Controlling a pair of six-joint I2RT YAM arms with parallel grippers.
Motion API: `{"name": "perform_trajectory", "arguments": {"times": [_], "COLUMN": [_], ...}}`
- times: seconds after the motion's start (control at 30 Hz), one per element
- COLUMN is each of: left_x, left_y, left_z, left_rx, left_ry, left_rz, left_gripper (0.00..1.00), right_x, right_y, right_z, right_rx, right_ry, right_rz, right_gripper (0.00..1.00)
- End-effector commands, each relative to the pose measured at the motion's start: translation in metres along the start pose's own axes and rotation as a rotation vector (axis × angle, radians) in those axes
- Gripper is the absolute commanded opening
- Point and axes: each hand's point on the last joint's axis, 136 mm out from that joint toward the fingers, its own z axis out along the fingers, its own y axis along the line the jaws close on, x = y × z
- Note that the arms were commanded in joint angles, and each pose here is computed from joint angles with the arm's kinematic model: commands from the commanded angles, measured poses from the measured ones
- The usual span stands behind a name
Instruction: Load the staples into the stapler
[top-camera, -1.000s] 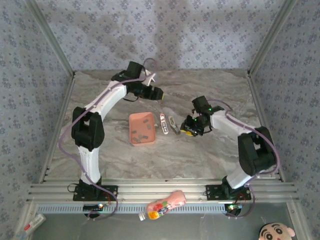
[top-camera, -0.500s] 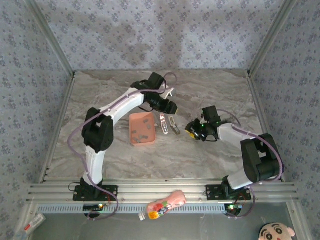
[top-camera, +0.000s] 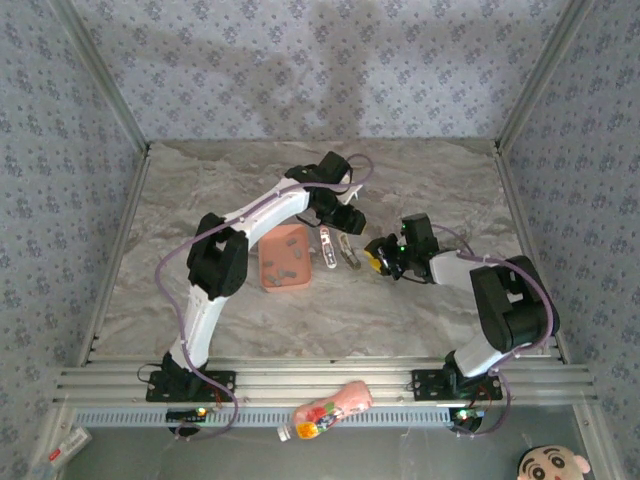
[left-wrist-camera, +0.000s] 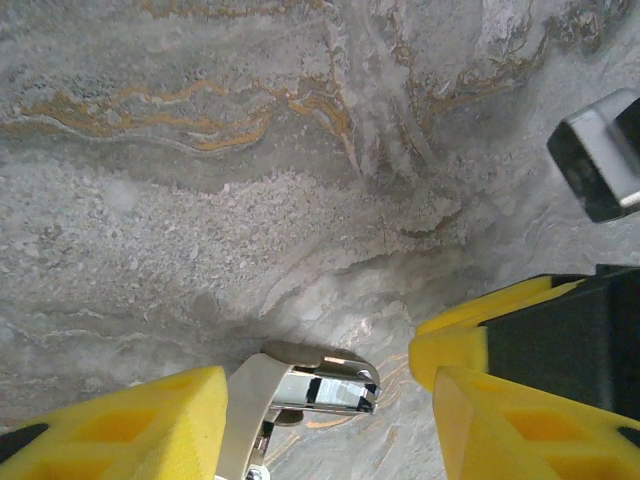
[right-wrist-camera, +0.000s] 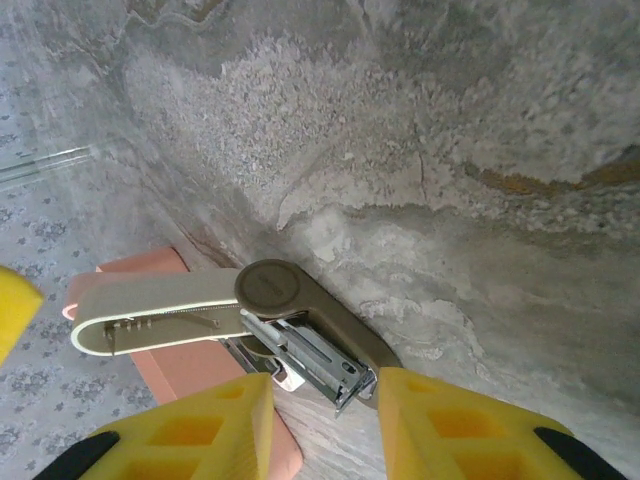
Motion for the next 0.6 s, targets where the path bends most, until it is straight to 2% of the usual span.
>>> {"name": "perform_trajectory", "arguments": {"times": [0.0,0.57], "left_x": [0.003,0.019], "left_y": [0.008,0.003], "left_z": [-0.002,0.015], "left_rx": [-0.036,0.03], "left_ry": [0.025,0.113], "left_rz": [0.001,-0.013], "left_gripper": [0.57,0.56], "right_x": [0.005,0.013], "right_y": [-0.001,-0.012], "right_z": [0.008,0.024], "right_rx": [-0.005,0.053], "right_ry": [0.028,0.08], "right_rz": [0.042,0.077], "right_gripper": [0.34,0.29]}}
